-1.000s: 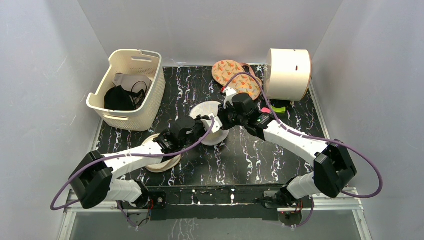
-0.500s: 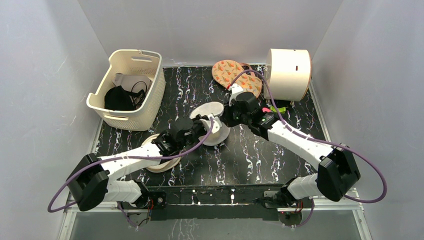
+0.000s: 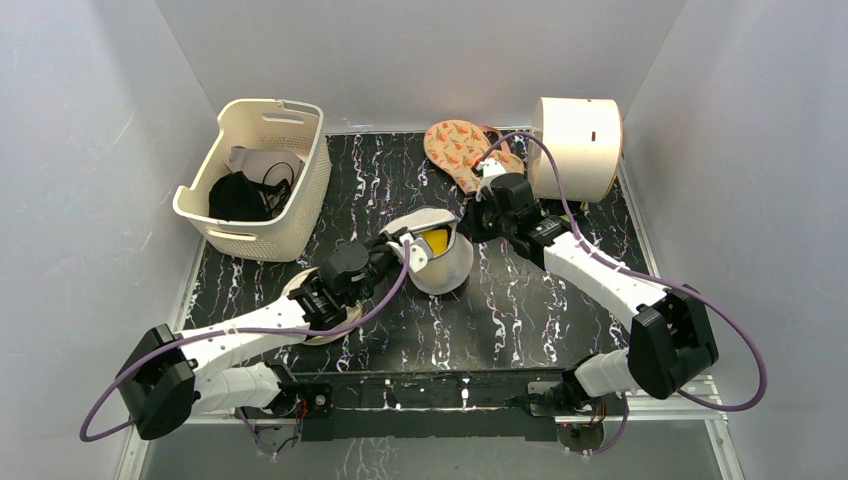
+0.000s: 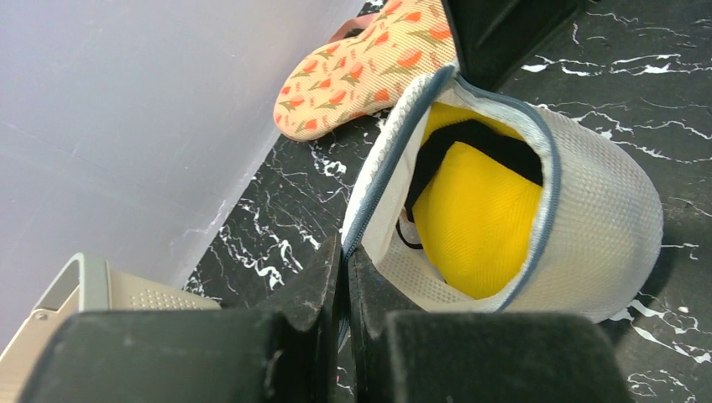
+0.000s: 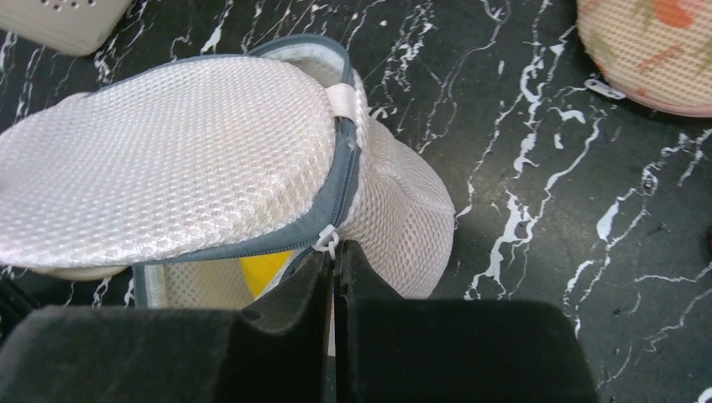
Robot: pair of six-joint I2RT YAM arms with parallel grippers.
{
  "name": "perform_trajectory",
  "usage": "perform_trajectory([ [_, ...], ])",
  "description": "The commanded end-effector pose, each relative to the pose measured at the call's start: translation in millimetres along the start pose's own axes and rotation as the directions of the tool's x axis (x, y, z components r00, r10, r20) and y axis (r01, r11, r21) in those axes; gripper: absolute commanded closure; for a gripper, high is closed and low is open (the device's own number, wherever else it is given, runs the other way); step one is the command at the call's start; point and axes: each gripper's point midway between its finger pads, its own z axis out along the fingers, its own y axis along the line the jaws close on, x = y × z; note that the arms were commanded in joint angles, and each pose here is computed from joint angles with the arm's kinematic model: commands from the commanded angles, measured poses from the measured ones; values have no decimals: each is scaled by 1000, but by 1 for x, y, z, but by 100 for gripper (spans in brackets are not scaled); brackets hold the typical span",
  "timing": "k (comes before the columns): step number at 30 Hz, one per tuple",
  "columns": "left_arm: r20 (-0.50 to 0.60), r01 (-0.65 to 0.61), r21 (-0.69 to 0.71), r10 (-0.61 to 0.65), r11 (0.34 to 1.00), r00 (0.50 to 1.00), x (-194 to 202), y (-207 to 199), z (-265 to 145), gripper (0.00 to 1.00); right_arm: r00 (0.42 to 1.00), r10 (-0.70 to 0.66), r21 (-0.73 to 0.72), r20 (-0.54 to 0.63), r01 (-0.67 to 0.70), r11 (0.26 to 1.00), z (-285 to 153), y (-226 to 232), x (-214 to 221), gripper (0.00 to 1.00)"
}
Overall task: Unzip the laundry bag and remove the bra
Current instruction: Unzip the laundry bag at the center of the board.
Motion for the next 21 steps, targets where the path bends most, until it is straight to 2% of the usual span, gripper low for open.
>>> perform_trajectory([
  [1,34,11,-103,-8,995,999,-16,29,-6,100,995,-52,-81,81,58,995,-9,10,-27,100],
  [6,-49,-18,-47,16,999,999,-3,17,4,100,990,-51,-152,130,71,986,-18,25,-35,100],
  [11,-69,-16,11,17,1000,997,3,4,9,69,989,-51,-213,138,80,974,-21,38,-39,100],
  [13,-62,-7,48,10,999,998,3,-4,11,61,989,-55,-234,137,86,968,-23,43,-39,100],
  [16,-75,0,83,6,997,997,6,-13,14,54,988,-71,-264,135,105,959,-24,52,-38,100],
  [21,-99,3,95,7,995,995,11,-17,17,50,986,-106,-308,129,142,941,-26,65,-34,100],
])
